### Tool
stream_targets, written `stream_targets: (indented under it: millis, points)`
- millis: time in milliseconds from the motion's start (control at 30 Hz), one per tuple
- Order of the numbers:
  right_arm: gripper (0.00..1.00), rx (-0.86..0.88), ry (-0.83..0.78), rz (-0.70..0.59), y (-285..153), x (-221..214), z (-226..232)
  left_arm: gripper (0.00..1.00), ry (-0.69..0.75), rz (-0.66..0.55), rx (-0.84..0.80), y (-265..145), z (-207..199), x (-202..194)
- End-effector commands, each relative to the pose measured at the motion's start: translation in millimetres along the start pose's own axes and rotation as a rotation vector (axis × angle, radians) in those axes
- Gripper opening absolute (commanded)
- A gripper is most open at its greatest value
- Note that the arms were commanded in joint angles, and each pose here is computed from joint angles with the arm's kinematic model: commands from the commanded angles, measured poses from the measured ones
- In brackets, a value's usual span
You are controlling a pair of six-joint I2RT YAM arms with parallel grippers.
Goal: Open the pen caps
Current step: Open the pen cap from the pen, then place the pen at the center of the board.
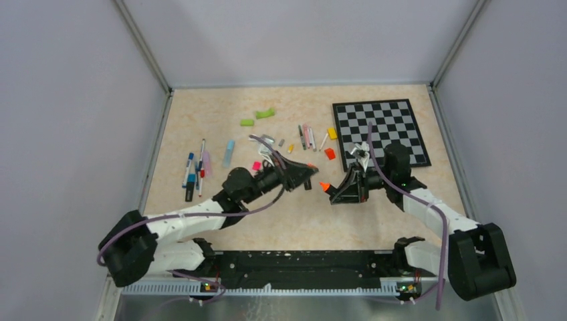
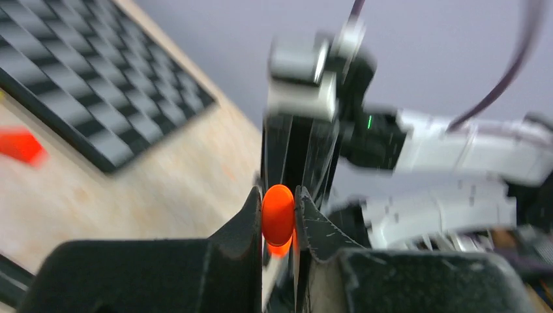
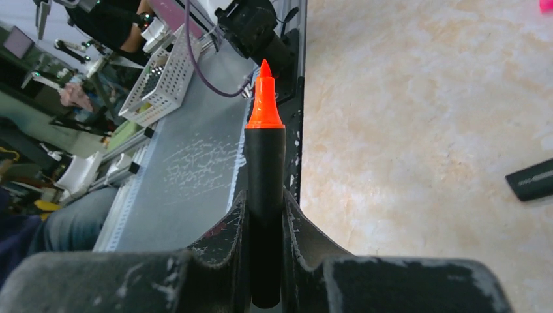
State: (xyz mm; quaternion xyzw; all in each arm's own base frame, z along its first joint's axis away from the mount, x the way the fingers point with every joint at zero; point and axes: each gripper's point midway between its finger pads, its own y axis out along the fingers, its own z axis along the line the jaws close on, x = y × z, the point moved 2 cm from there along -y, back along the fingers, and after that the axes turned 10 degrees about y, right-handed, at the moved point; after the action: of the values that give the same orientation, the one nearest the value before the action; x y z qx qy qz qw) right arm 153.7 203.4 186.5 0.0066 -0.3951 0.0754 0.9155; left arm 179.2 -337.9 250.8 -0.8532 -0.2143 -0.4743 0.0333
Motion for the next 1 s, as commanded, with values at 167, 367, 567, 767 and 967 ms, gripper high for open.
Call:
stream_targets:
  millis: [167, 367, 567, 767, 967]
  points:
    - [0.0, 0.02, 0.106, 0.028, 3, -18, -5, 0.0, 0.183, -0.475, 0.163, -49, 2, 136]
    - [0.0, -0.51, 0.024, -0.019, -19, 2, -81, 0.0, 0.187, -0.197, 0.351, -64, 39, 105]
    - [0.0, -0.63, 0.213, -0.047, -17, 9, -110, 0.0, 0.136, 0.057, 0.604, -96, 93, 52]
    - [0.0, -0.722, 0.325, -0.015, -10, 14, -147, 0.0, 0.13, 0.12, 0.717, -110, 121, 29]
    - [0.05, -0.719, 0.459, 0.012, 0, 6, -176, 0.0, 0.127, 0.182, 0.767, -115, 143, 16]
